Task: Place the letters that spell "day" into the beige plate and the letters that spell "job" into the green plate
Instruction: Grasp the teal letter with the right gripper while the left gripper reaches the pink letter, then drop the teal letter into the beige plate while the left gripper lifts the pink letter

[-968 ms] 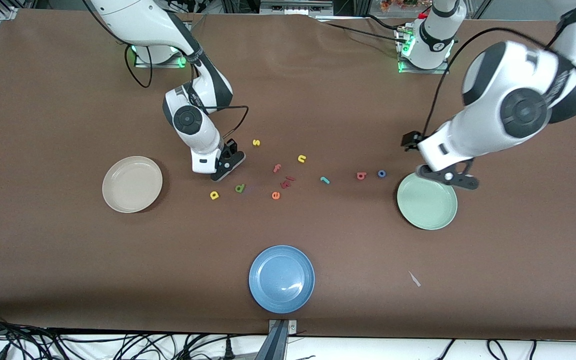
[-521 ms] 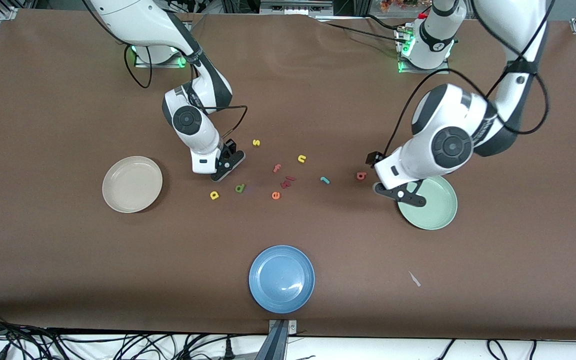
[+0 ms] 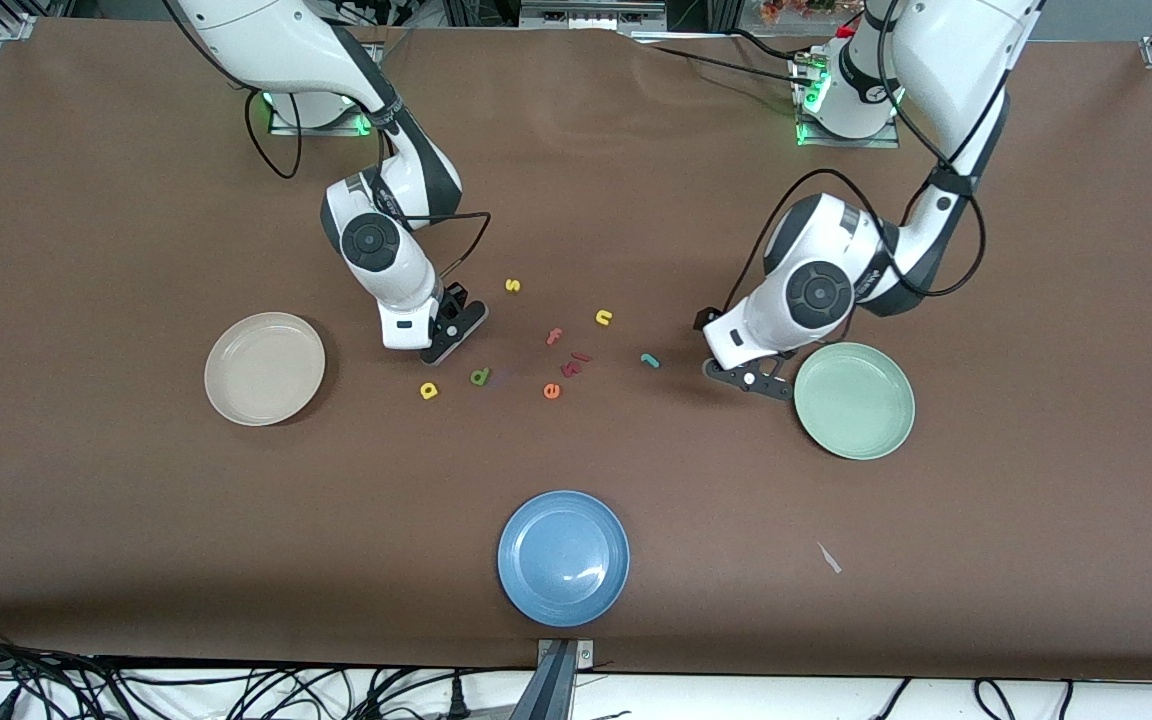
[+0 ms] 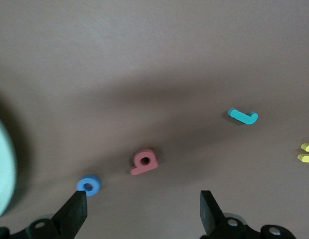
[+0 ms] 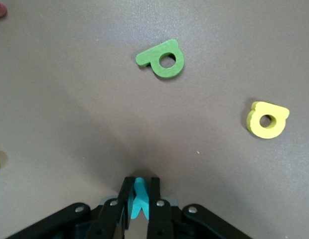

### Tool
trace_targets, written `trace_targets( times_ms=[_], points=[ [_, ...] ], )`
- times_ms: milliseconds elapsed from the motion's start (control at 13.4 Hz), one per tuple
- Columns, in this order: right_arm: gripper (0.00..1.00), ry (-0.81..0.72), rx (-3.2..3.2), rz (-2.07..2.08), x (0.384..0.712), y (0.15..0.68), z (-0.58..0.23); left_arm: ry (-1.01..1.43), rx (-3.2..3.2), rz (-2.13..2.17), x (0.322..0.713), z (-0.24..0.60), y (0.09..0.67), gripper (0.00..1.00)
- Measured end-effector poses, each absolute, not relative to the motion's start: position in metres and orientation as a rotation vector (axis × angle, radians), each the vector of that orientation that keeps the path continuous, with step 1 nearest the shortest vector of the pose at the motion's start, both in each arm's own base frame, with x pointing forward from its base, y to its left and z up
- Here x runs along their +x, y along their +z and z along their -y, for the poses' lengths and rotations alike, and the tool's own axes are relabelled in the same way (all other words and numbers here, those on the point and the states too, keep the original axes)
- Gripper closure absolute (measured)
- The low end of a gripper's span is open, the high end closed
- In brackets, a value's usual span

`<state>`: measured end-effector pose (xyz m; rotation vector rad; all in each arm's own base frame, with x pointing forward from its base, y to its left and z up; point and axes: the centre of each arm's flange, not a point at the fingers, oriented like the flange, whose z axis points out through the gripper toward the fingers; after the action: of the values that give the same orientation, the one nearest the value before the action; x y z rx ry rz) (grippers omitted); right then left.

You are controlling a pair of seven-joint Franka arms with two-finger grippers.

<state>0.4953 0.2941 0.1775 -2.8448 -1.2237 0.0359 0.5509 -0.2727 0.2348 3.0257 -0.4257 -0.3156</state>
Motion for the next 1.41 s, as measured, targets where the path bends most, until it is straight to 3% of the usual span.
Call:
trace_targets(
  times_ms=[372,744,819,1042,1117,1414],
  points=[
    [0.85,0.098,-2.843,1.237,0.500,0.184,-0.297,-0.289,3.108,0.457,0.543,0.287,0.197,0.09],
    [0.86,0.329,-2.911,1.116,0.564,0.258,-0.265,-0.277,3.102,0.446,0.544,0.285,0.180,0.19],
    [0.86,0.351,-2.938,1.069,0.576,0.268,-0.246,-0.277,3.102,0.444,0.544,0.284,0.178,0.23],
    [0.86,0.380,-3.024,0.913,0.600,0.272,-0.179,-0.278,3.101,0.441,0.545,0.284,0.176,0.57],
    [0.86,0.390,-3.046,0.861,0.606,0.270,-0.157,-0.279,3.101,0.440,0.544,0.283,0.174,0.62],
    [0.86,0.436,-3.083,0.701,0.619,0.252,-0.081,-0.285,3.101,0.437,0.544,0.282,0.171,0.62]
  ],
)
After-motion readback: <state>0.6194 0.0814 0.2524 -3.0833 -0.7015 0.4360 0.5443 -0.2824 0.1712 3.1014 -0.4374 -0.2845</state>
